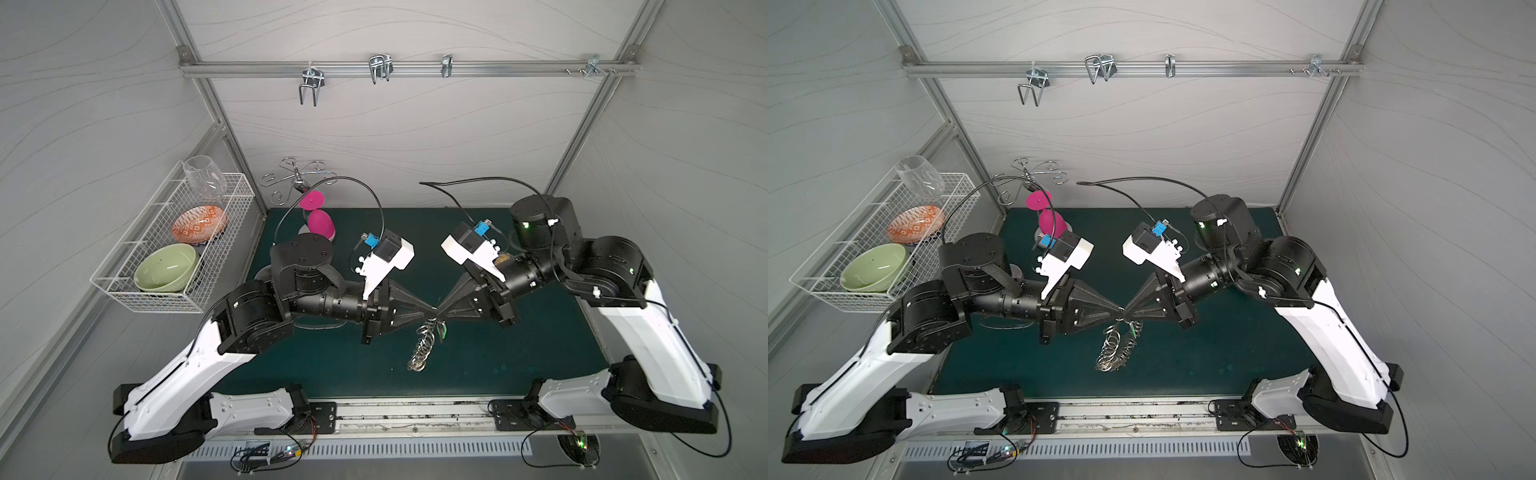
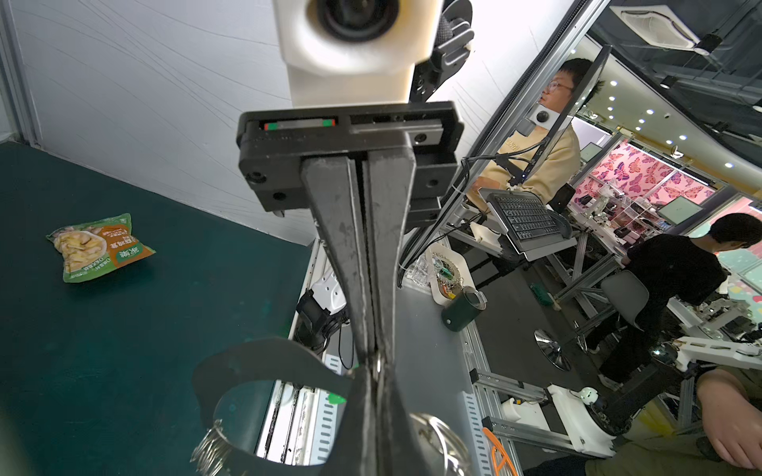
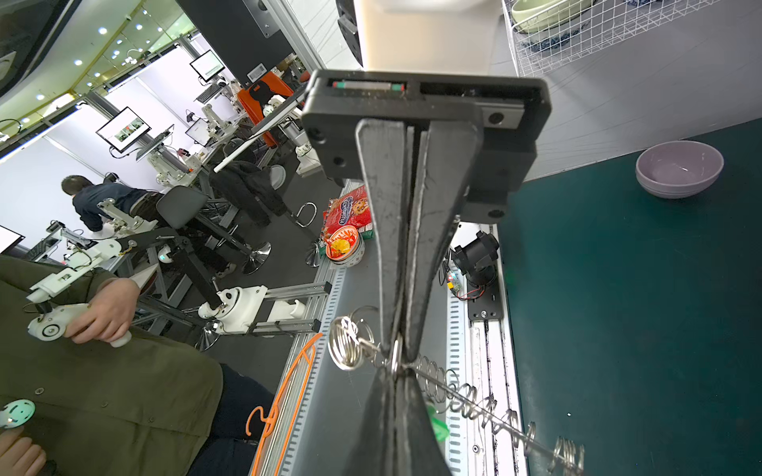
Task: Attach keys to a key ring
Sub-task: Adjust the key on the keyring.
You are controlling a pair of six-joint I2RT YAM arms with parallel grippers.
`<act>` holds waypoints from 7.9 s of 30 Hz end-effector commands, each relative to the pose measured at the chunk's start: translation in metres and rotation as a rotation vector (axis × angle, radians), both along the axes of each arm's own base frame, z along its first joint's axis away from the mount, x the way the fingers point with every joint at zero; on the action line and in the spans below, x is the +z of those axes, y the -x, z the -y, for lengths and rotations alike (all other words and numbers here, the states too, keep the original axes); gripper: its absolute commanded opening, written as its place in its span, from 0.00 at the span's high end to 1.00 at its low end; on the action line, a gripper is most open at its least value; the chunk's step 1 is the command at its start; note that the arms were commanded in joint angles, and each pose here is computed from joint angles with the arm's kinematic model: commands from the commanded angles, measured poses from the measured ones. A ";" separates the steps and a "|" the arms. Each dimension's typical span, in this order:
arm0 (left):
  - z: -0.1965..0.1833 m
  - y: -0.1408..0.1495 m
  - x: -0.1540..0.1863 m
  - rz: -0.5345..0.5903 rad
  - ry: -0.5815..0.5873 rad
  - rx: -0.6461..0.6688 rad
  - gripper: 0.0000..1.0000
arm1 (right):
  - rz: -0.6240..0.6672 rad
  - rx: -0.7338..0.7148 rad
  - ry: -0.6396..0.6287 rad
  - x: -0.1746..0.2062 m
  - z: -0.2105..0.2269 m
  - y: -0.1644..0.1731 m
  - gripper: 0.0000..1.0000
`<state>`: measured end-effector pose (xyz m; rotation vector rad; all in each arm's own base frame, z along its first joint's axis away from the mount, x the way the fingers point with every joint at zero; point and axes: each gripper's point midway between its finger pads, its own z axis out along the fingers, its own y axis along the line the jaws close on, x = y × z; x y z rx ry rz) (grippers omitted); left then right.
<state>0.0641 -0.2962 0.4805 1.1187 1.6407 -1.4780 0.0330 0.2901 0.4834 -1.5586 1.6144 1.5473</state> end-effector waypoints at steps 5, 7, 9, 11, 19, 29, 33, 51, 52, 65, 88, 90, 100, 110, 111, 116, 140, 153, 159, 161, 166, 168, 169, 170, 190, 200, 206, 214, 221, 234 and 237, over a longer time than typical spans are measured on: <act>-0.009 -0.006 0.041 0.144 0.182 0.063 1.00 | 0.038 -0.038 -0.040 0.007 -0.003 -0.005 0.96; -0.011 -0.008 0.044 0.162 0.203 0.085 1.00 | 0.044 -0.050 -0.041 0.007 -0.003 -0.007 0.88; -0.012 -0.010 0.046 0.173 0.219 0.098 1.00 | 0.051 -0.061 -0.044 0.008 -0.003 -0.008 0.73; -0.012 -0.012 0.047 0.181 0.232 0.109 1.00 | 0.066 -0.086 -0.049 0.009 -0.002 -0.012 0.59; -0.012 -0.013 0.054 0.205 0.273 0.118 1.00 | 0.138 -0.252 -0.150 0.034 0.020 -0.036 0.27; -0.012 -0.011 0.061 0.203 0.305 0.107 1.00 | 0.057 -0.222 -0.185 0.045 0.020 -0.037 0.44; -0.012 -0.010 0.065 0.202 0.315 0.105 1.00 | 0.013 -0.186 -0.196 0.045 0.015 -0.035 0.55; -0.013 -0.022 0.062 0.249 0.296 0.168 1.00 | -0.106 -0.127 -0.196 0.043 0.011 -0.024 0.70; -0.013 -0.022 0.064 0.256 0.299 0.172 1.00 | -0.108 -0.126 -0.197 0.043 0.011 -0.024 0.70; -0.019 -0.024 0.066 0.285 0.298 0.204 1.00 | -0.117 -0.106 -0.189 0.042 0.005 -0.021 0.72; -0.023 -0.014 0.080 0.303 0.349 0.164 1.00 | -0.177 -0.084 -0.140 0.031 -0.004 -0.025 1.00; -0.024 -0.013 0.082 0.305 0.357 0.160 1.00 | -0.185 -0.084 -0.131 0.028 -0.004 -0.025 1.00; -0.023 -0.007 0.093 0.305 0.403 0.126 1.00 | -0.227 -0.071 -0.112 0.021 -0.011 -0.029 1.00; -0.023 -0.006 0.099 0.307 0.424 0.118 1.00 | -0.235 -0.088 -0.111 0.017 -0.012 -0.033 1.00; -0.023 -0.006 0.099 0.306 0.423 0.118 1.00 | -0.227 -0.098 -0.115 0.018 -0.011 -0.034 0.97; -0.023 -0.007 0.094 0.298 0.414 0.127 1.00 | -0.156 -0.229 -0.132 0.018 0.007 -0.052 0.56; -0.016 -0.031 0.085 0.255 0.450 0.233 1.00 | 0.089 -0.185 -0.212 0.048 0.008 -0.038 0.72; -0.013 -0.032 0.082 0.234 0.452 0.225 1.00 | 0.092 -0.192 -0.212 0.047 0.002 -0.039 0.75; -0.012 -0.031 0.079 0.219 0.446 0.215 1.00 | 0.107 -0.205 -0.227 0.052 0.003 -0.041 0.76; -0.012 -0.031 0.078 0.217 0.445 0.214 1.00 | 0.104 -0.199 -0.229 0.053 0.003 -0.040 0.78; -0.011 -0.032 0.076 0.213 0.440 0.220 1.00 | 0.089 -0.184 -0.225 0.053 0.002 -0.038 0.81; -0.011 -0.032 0.076 0.211 0.440 0.219 1.00 | 0.085 -0.176 -0.224 0.052 0.002 -0.037 0.84; -0.011 -0.032 0.076 0.213 0.442 0.220 1.00 | 0.082 -0.172 -0.221 0.052 0.001 -0.037 0.86; -0.011 -0.032 0.076 0.211 0.441 0.219 1.00 | 0.078 -0.168 -0.219 0.051 0.001 -0.036 0.87; -0.006 -0.037 0.065 0.184 0.391 0.228 1.00 | 0.077 -0.109 -0.230 0.055 0.004 -0.026 1.00; -0.025 -0.037 0.064 0.190 0.361 0.289 0.74 | 0.052 -0.094 -0.228 0.057 0.018 -0.031 1.00; -0.044 -0.037 0.060 0.221 0.309 0.350 0.56 | 0.032 -0.079 -0.206 0.057 0.025 -0.030 1.00; -0.045 -0.026 0.062 0.239 0.236 0.291 0.51 | -0.054 -0.073 -0.134 0.048 0.024 -0.030 1.00; -0.028 -0.013 0.055 0.197 0.183 0.168 0.51 | -0.121 -0.055 -0.086 0.039 0.025 -0.019 1.00; -0.024 -0.017 0.048 0.149 0.176 0.149 0.51 | -0.175 0.006 -0.041 0.030 0.023 0.002 1.00; -0.022 -0.017 0.049 0.120 0.199 0.130 0.52 | -0.180 0.021 -0.035 0.028 0.020 0.004 1.00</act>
